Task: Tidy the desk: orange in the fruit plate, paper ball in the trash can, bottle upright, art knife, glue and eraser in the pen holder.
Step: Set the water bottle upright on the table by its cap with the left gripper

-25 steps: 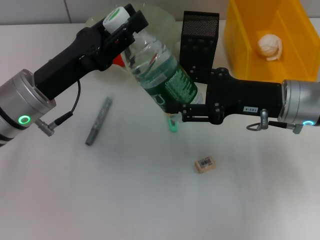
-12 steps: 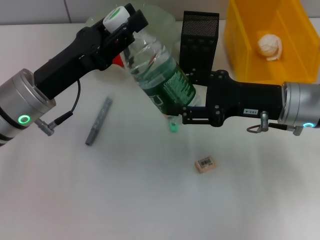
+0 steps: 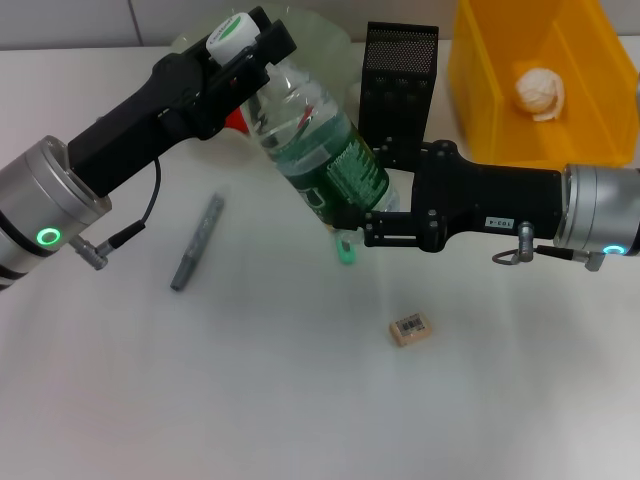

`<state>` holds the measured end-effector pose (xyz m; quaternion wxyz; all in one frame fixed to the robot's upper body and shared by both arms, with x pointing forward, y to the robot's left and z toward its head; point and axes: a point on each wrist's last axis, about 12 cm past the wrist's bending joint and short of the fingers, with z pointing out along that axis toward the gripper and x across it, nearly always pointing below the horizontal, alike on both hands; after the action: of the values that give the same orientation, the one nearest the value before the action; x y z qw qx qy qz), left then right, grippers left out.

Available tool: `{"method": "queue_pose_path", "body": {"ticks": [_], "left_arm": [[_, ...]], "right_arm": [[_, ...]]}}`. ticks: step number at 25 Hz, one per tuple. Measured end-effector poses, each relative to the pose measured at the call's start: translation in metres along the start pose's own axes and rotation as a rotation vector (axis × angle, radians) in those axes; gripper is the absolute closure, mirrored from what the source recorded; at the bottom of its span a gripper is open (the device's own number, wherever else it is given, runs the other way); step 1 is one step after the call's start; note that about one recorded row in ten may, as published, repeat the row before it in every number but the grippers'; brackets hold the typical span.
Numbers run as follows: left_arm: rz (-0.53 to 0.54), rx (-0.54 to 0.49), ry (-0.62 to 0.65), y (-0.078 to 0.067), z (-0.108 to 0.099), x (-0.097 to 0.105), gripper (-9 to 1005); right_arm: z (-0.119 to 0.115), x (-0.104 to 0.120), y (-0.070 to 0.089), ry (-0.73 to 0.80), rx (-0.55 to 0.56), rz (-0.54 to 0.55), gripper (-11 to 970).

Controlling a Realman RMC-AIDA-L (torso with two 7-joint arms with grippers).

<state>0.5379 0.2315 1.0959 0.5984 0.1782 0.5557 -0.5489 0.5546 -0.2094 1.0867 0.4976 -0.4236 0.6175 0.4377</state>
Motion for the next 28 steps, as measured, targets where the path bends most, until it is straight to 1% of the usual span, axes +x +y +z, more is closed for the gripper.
{"method": "queue_pose_path", "body": {"ticks": [13,16,28], "left_arm": [[0.010,-0.005,-0.001,0.0022,0.0023,-0.0026,560],[0.014,-0.011,-0.005,0.0033,0.0019,-0.0037,560],[0.029,-0.043,-0.004,0.0079,0.0005,-0.0064,561]], "right_arm": [[0.0001,0.0019,-0.0013,0.014,0.012,-0.003,193],[0.0003,0.0040,-0.0032,0.030,0.029,-0.001,193],[0.0008,0.0099,-0.0024,0.049,0.041,0.017,193]]}}
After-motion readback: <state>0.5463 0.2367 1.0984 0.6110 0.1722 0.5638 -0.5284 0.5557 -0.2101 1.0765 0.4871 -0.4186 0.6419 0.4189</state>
